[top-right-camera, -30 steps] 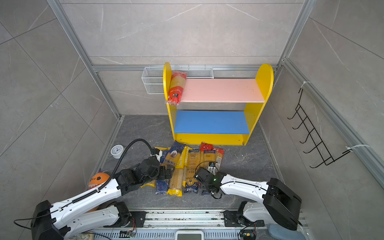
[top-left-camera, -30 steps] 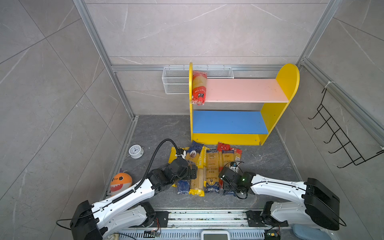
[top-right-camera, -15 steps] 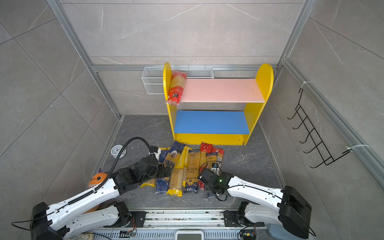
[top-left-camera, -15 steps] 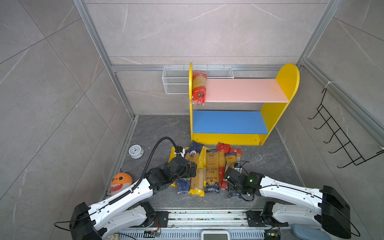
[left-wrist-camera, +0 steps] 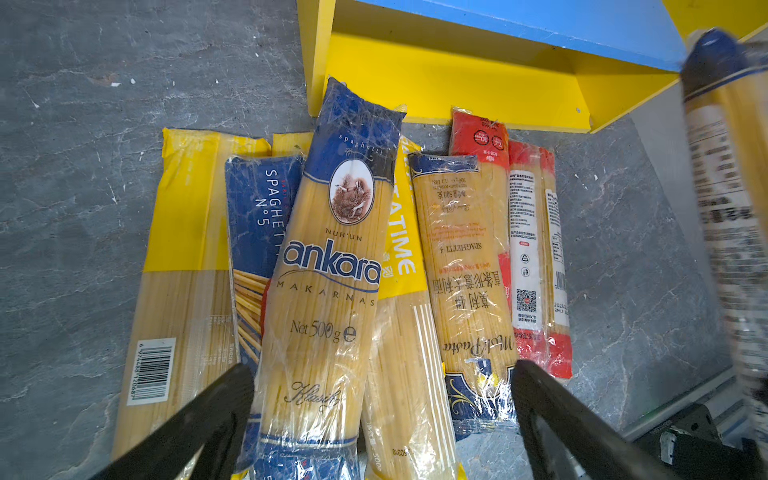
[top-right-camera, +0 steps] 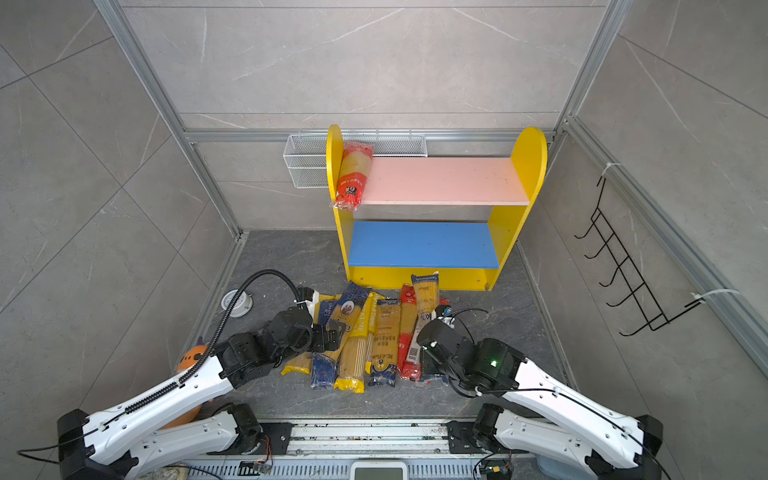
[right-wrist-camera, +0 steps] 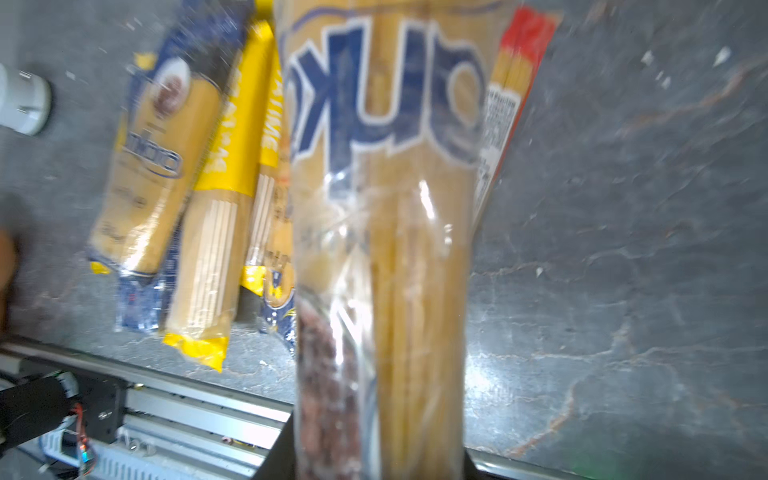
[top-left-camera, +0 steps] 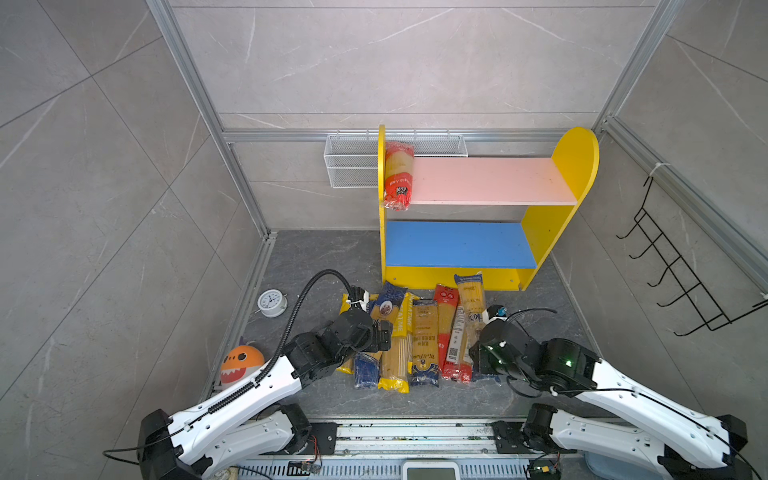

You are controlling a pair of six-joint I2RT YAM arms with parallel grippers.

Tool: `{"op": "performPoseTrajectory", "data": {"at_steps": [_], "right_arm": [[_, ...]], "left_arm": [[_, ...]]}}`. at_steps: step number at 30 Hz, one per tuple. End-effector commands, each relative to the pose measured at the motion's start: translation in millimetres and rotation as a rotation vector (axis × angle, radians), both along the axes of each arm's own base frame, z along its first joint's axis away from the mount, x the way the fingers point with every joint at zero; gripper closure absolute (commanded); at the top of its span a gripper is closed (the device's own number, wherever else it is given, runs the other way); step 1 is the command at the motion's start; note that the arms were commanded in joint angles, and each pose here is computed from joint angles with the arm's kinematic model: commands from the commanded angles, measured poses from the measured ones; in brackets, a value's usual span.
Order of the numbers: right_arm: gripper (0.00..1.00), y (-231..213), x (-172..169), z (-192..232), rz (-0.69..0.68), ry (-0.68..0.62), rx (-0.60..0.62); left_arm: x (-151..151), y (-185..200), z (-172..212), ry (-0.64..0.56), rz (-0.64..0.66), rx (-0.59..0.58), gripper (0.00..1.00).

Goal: Place and organize the pasta boxes and bags onto the shelf
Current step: 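Lift the clear packet and carry it onto the pink shelf with the right gripper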

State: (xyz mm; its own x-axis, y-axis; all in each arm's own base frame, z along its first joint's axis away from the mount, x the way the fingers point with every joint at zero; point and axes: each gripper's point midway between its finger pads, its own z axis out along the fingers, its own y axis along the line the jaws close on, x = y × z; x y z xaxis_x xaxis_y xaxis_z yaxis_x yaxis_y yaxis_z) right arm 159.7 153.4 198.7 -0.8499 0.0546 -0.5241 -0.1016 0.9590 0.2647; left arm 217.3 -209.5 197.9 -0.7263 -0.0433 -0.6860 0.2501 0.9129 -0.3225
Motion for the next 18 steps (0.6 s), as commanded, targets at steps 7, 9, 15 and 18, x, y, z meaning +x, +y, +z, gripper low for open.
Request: {"op": "performPoseTrajectory", "data": {"at_steps": [7,9,15,18], "right_arm": [[1.0,-3,18,122,0.051,-0.287,0.091],[1.0,4,24,143,0.066,-0.327,0.11],[1.0,25,46,200,0.08,-0.452,0.127],[1.0,38,63,233,0.079,-0.536,0.11]], "left_arm": [[14,-24,49,-0.077,-0.064,-0.016,0.0],[17,-30,57,-0.085,-0.08,-0.015,0.0],[22,-37,71,-0.113,-0.106,-0.002,0.0],[23,-34,75,-0.128,-0.103,0.018,0.0]]}}
